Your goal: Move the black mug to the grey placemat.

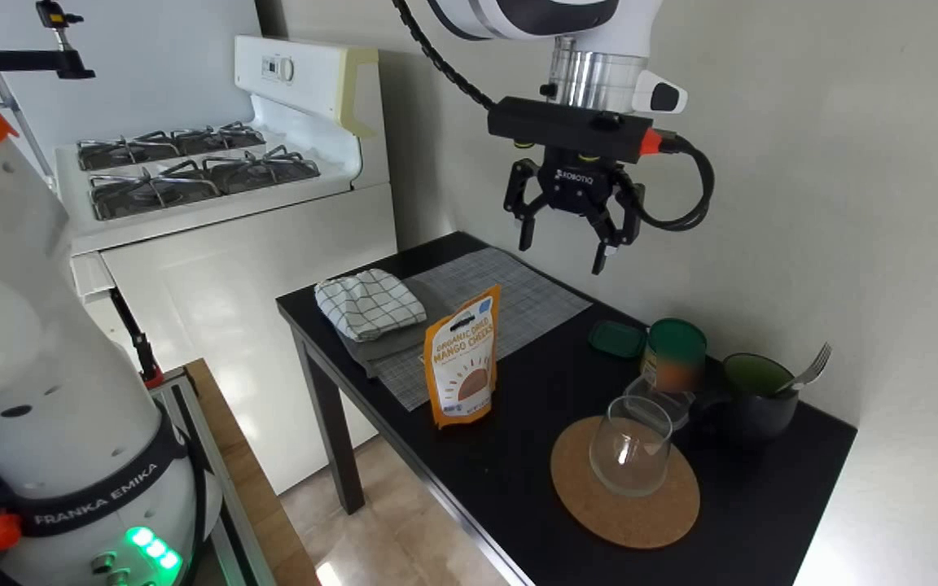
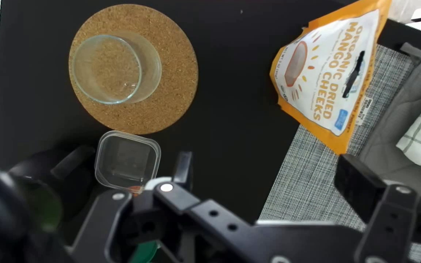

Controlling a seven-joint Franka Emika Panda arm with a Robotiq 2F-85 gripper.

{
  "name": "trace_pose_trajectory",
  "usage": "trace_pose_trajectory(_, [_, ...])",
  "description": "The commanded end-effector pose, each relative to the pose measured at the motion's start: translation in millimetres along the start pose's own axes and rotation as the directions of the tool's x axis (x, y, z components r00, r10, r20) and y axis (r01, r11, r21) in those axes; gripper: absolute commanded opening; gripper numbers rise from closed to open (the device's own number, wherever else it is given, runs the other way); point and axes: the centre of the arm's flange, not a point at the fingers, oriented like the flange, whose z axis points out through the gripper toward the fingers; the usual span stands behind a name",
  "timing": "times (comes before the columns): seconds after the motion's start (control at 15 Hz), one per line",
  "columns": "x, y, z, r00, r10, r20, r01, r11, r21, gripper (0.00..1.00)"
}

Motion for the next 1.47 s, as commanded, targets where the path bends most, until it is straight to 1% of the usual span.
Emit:
trace_pose_trajectory(0.0, [4.8,20.7,7.4,0.994,0.106,0.012,-0.107,0.994,0.02,1.0])
trace_pose_trajectory(0.13, [-0.2,56.6,18.2,0.976,0.216,-0.003,-0.216,0.976,0.031,1.0])
trace_pose_trajectory(0.27, [-16.7,98.8,23.8,0.949,0.316,-0.004,-0.315,0.947,0.067,1.0])
trace_pose_trajectory(0.4, [-30.4,133.9,27.3,0.91,0.414,-0.019,-0.412,0.908,0.077,1.0])
trace_pose_trajectory(0.53, [-34.7,166.4,27.9,0.859,0.51,-0.037,-0.507,0.859,0.068,1.0])
trace_pose_trajectory(0.6, [-36.3,177.0,27.3,0.848,0.529,-0.023,-0.526,0.847,0.073,1.0])
trace_pose_trajectory(0.67, [-51.9,152.3,25.8,0.884,0.467,-0.029,-0.465,0.883,0.06,1.0])
trace_pose_trajectory(0.8, [-52.9,161.0,27.7,0.879,0.476,-0.027,-0.474,0.879,0.055,1.0])
trace_pose_trajectory(1.0, [-48.1,157.0,26.0,0.884,0.466,-0.03,-0.464,0.884,0.055,1.0])
trace_pose_trajectory(1.33, [-47.8,156.6,25.9,0.885,0.465,-0.031,-0.463,0.884,0.055,1.0])
trace_pose_trajectory(1.4, [-45.9,158.6,29.2,0.879,0.474,-0.053,-0.471,0.88,0.058,1.0])
